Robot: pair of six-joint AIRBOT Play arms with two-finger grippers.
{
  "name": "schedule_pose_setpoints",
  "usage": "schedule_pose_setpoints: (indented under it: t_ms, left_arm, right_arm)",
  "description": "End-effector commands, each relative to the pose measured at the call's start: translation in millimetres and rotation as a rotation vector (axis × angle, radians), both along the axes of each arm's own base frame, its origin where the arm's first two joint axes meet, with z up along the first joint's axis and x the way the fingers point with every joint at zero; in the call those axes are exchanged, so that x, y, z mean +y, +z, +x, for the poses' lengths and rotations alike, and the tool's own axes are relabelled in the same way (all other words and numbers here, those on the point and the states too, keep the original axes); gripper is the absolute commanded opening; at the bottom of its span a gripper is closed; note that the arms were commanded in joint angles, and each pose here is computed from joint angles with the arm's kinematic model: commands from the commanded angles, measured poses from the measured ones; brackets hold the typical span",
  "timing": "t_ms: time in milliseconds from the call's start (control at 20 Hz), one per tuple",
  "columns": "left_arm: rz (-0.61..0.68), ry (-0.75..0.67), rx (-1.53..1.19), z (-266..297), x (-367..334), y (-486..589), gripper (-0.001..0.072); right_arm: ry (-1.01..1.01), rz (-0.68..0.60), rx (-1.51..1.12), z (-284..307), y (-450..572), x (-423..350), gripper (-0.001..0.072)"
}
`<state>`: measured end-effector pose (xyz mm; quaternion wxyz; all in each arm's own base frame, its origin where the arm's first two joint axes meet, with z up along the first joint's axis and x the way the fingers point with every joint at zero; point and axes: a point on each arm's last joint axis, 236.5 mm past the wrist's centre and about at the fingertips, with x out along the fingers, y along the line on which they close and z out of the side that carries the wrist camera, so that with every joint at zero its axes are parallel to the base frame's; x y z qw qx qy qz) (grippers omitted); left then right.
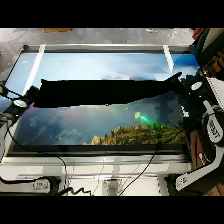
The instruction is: Fold the clothes and pants, and hang the long-sleeved shirts on hangers.
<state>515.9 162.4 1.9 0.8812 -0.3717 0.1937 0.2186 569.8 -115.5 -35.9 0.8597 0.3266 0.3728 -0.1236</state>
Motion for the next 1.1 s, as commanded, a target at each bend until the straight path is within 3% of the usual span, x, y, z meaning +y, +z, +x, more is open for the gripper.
schedule_pose_setpoints:
  t_ms: [0,250,450,600,750,950,1000,1050]
  left_arm:
    - [0.040,-0.048,-0.029,-4.3,5.7,47.4,0.0007]
    - [0.039,-0.091,0.011,-32.3,16.2,80.0,0.0007]
    - [0.025,-0.245,0.337,-85.9,-5.2,8.3,0.0006]
    - [0.004,-0.248,0.400,-105.1,-14.2,-29.2,0.0008]
    - [0.034,-0.216,0.345,-95.2,-8.3,-24.2,0.0008]
    - [0.039,-0.131,0.123,-53.1,-14.1,14.3,0.0009]
    - [0.039,-0.108,0.051,-40.5,-19.9,28.4,0.0008]
    - [0.049,-0.093,-0.026,-26.2,-29.2,46.4,0.0006]
  right_arm:
    - [0.052,-0.128,-0.026,-14.7,55.4,-8.8,0.0016]
    - [0.088,-0.170,0.076,-64.6,92.1,-18.7,0.0016]
    - [0.152,-0.183,0.329,-124.8,54.9,-15.7,0.0015]
    - [0.166,-0.164,0.410,-166.6,29.5,-3.8,0.0015]
    - [0.160,-0.252,0.439,-207.8,21.9,-10.2,0.0015]
    - [0.158,-0.257,0.427,-228.3,24.7,-2.8,0.0020]
    - [0.158,-0.255,0.426,-228.0,24.8,-2.4,0.0123]
    - [0.157,-0.256,0.424,-227.5,24.8,-2.5,0.0374]
